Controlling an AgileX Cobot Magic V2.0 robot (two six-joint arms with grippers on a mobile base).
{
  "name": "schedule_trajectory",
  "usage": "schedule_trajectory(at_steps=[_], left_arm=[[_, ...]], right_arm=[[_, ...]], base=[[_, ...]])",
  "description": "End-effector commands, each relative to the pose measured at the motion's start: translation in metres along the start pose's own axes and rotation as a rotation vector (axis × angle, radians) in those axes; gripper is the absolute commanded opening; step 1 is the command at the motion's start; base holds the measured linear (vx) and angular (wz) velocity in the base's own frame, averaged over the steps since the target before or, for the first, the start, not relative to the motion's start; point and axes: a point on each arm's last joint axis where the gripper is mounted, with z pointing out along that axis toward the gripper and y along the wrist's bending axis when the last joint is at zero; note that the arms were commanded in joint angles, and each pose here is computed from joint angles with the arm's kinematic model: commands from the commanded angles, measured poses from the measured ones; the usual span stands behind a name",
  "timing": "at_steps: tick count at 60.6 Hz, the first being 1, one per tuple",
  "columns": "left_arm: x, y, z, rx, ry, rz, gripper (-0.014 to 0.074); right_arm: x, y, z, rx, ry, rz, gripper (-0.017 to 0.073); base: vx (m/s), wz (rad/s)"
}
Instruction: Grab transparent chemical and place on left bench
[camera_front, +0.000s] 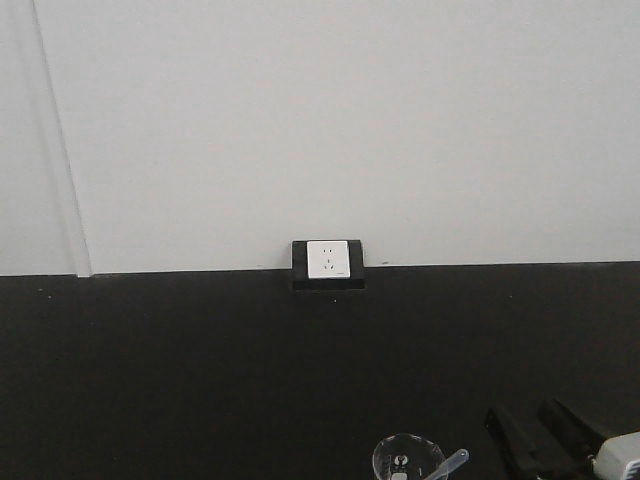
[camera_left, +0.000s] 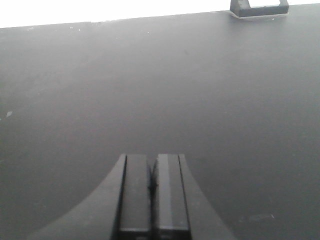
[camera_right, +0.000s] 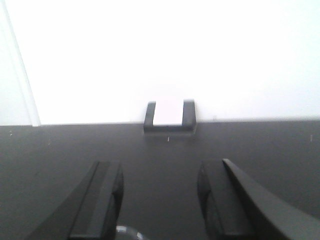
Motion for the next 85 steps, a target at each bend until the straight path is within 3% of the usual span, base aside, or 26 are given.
schedule_trajectory(at_steps=[1, 13, 30, 85], left_arm=[[-0.003, 0.000, -0.001, -0.002, -0.081, -0.009, -0.0003], [-0.003, 0.000, -0.001, -0.002, -0.081, -0.009, -0.0003], [-0.003, 0.000, -0.001, -0.002, -0.081, -0.009, -0.0003], [-0.003, 0.000, -0.001, -0.002, -0.081, -0.009, -0.0003]], right_arm=[[-0.013, 0.006, 0.007, -0.044, -0.180, -0.061, 0.0405], [0.004, 0.008, 0.016, -0.068, -0.169, 0.016, 0.0433], [0.031, 0.008, 0.025, -0.074, -0.077, 0.073, 0.0433], [0.040, 0.014, 0.050, -0.088, -0.063, 0.088, 0.0430]], base=[[0.00, 0.00], [0.00, 0.00], [0.00, 0.00], [0.00, 0.00]])
